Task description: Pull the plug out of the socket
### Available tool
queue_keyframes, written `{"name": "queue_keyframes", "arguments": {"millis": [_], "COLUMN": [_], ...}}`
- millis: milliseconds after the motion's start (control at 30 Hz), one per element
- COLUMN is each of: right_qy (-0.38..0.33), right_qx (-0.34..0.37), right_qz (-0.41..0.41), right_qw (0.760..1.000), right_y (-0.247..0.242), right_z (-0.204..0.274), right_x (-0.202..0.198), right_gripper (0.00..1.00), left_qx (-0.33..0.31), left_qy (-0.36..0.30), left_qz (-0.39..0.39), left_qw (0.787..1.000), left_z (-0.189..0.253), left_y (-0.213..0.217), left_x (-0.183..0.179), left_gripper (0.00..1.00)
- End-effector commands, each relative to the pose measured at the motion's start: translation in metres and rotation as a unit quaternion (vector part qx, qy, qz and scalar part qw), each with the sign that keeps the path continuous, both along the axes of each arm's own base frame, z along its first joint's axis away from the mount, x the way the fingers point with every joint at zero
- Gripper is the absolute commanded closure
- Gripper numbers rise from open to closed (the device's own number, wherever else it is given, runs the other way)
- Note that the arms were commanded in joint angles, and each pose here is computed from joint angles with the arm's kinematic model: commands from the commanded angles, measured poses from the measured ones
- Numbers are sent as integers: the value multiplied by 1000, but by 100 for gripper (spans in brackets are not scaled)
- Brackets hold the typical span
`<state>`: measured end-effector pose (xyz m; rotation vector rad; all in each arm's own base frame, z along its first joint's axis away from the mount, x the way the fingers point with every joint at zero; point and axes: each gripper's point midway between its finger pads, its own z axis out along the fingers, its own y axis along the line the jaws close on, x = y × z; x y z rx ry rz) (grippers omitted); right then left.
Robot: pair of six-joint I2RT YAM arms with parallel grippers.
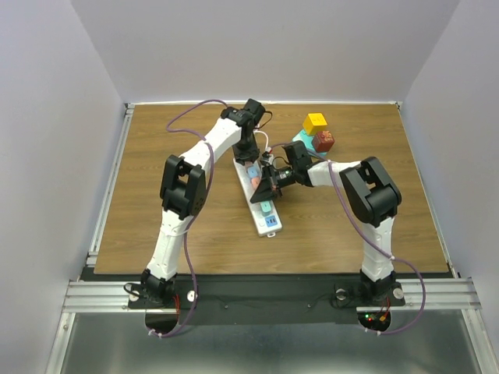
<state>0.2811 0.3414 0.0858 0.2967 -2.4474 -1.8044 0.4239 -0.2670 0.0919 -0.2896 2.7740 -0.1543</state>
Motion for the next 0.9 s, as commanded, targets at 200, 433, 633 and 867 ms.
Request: {"name": "queue_keyframes", "arguments": {"millis": [200, 433, 633, 867], "right_qy": [60, 61, 50, 38], "right_qx": [-171, -181, -176, -174], "right_qz": [-89, -91, -87, -89], "right_qw": [980, 977, 979, 980], "right_y": [-19, -23, -23, -23], "right_z": [-108, -114, -107, -98], "right_x": [12, 9, 9, 13], "right_gripper": [99, 100, 100, 100], "left_qx": [-87, -86, -94, -177], "left_qy": [-104, -100, -193, -272], "left_qz": [-28, -27, 44, 77], "left_qw": [990, 991, 976, 943], "left_z": [118, 119, 186, 207], "left_y": [-15, -10, 48, 144], "left_x": [7, 9, 33, 60], "left_gripper": [100, 100, 100, 100]}}
